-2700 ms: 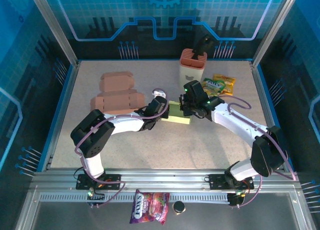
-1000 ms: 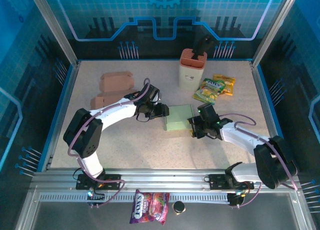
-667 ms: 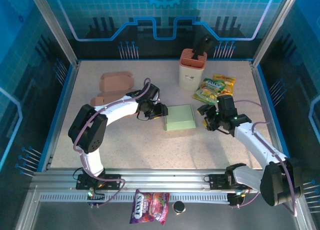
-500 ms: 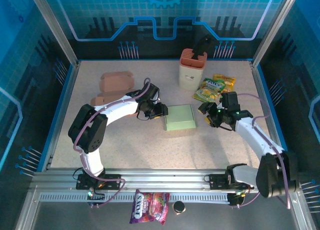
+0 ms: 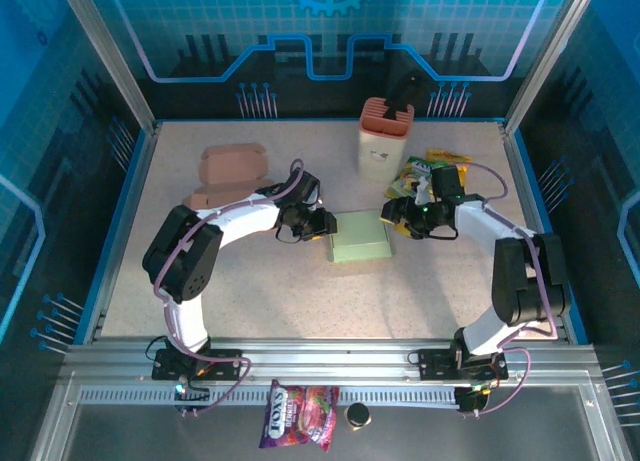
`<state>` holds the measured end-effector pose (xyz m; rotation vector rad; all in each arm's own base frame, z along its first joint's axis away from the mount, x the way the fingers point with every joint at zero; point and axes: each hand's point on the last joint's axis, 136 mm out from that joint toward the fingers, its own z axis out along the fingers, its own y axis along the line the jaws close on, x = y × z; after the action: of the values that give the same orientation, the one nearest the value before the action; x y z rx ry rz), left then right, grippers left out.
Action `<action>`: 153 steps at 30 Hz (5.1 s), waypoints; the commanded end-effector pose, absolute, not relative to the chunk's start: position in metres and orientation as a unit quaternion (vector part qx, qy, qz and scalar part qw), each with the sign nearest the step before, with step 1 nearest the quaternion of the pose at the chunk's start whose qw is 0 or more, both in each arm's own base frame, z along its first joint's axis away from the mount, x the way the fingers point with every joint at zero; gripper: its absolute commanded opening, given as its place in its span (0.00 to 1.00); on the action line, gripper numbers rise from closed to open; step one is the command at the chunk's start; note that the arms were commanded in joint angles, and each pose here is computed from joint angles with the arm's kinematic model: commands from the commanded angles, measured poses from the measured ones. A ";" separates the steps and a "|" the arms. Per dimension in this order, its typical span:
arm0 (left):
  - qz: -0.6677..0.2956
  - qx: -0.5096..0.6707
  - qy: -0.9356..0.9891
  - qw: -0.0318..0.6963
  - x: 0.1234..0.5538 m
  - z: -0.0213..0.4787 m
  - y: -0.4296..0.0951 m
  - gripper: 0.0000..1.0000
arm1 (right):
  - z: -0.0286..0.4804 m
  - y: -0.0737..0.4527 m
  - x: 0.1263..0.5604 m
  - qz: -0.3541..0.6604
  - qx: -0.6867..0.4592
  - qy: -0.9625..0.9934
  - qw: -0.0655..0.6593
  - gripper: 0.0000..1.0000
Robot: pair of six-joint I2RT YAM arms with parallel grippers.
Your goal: Fold the paper box
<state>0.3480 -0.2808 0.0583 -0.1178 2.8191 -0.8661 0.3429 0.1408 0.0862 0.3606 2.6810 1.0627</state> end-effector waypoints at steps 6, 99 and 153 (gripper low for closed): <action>-0.299 -0.043 0.950 0.085 0.342 0.040 -0.280 0.32 | 0.072 0.139 0.343 0.367 0.083 0.921 0.106 0.75; -0.101 0.644 0.692 0.308 0.280 0.103 -0.339 0.79 | 0.072 0.161 0.252 0.428 0.539 0.675 -0.267 0.45; -0.127 0.566 0.764 0.282 0.299 0.099 -0.348 0.62 | 0.096 0.139 0.255 0.275 0.453 0.841 0.108 0.53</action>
<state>0.2930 -0.3466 0.0960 1.5315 2.0305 -0.3373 0.2619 0.1408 0.1119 1.2971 2.4465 0.8629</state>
